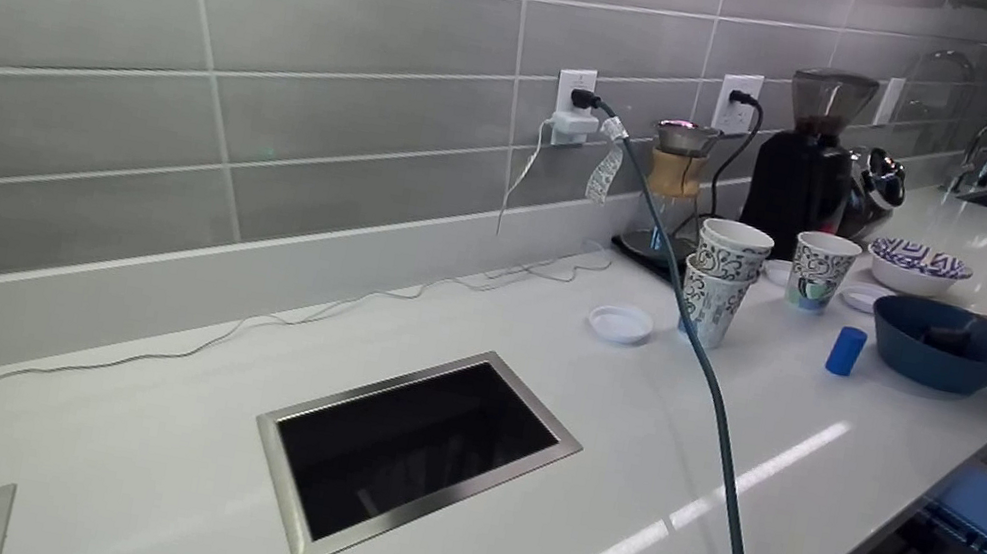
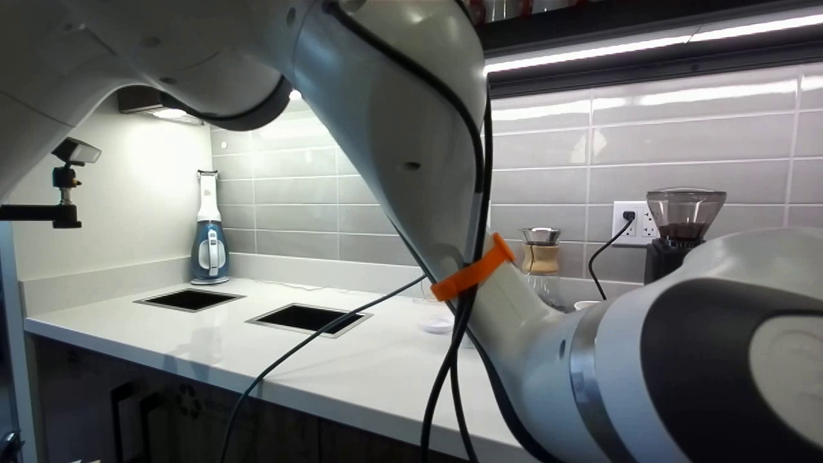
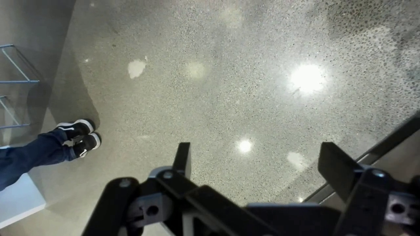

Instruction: Open the right drawer fully

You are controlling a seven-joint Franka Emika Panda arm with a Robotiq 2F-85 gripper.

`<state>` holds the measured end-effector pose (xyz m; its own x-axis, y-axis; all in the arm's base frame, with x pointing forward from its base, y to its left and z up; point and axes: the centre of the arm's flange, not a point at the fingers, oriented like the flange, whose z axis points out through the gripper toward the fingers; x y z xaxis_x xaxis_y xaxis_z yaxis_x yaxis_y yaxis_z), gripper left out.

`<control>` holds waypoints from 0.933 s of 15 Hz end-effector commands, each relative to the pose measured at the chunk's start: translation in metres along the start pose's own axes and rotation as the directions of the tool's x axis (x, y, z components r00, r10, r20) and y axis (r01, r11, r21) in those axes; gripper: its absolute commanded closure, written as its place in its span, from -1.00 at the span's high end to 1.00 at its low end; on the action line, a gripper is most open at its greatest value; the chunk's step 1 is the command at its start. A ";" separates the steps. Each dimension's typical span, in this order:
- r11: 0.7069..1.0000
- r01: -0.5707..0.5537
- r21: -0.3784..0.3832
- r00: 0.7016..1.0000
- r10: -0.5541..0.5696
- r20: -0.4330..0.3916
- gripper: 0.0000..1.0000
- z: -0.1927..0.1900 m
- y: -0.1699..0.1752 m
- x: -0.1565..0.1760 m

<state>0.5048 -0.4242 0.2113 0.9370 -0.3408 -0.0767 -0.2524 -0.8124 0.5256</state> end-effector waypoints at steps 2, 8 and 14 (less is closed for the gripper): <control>0.999 0.032 0.028 0.993 -0.035 0.110 1.00 -0.041 -0.007 0.013; 0.995 0.032 0.099 0.959 -0.059 0.276 1.00 -0.099 -0.049 0.033; 0.933 -0.163 0.321 0.943 0.052 0.329 1.00 -0.134 -0.134 0.011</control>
<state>0.5857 -0.2873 0.2542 0.8124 -0.4621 -0.3556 -0.3570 -0.8764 0.3232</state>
